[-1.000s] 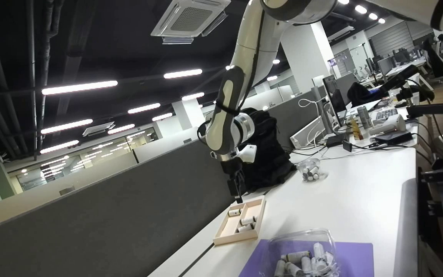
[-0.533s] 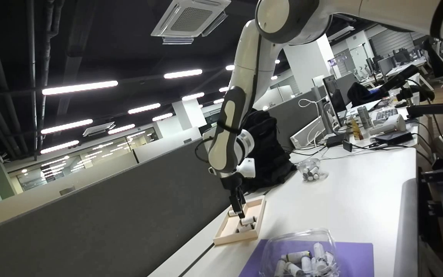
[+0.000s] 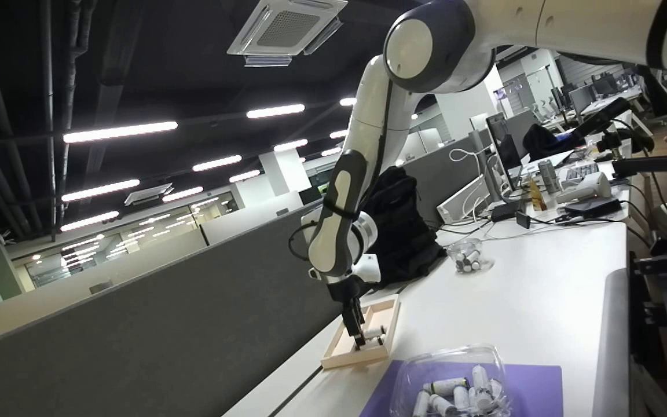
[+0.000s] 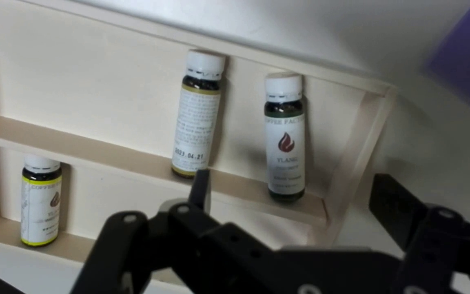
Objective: Remove one bottle from the box
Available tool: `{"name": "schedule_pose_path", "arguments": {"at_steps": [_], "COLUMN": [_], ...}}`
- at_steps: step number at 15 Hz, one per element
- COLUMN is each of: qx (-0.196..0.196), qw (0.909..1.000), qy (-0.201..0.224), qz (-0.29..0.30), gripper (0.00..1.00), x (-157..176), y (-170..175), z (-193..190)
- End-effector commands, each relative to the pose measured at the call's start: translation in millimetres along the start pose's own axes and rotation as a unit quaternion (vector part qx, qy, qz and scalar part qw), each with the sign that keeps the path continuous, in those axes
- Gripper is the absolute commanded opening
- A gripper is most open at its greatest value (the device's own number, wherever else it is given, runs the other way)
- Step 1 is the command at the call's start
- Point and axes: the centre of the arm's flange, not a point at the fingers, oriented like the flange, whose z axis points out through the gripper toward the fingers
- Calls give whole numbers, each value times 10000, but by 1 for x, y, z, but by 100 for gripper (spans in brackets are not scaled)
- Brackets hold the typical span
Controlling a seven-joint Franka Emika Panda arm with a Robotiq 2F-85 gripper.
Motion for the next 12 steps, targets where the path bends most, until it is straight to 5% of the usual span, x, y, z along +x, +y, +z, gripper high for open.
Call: {"name": "schedule_pose_path", "arguments": {"at_steps": [1, 12], "qx": [173, 374], "qw": [9998, 9992], "qy": [43, -113], "qz": [-67, -113], "gripper": [100, 100], "x": [6, 0], "y": [18, 27], "z": [5, 25]}}
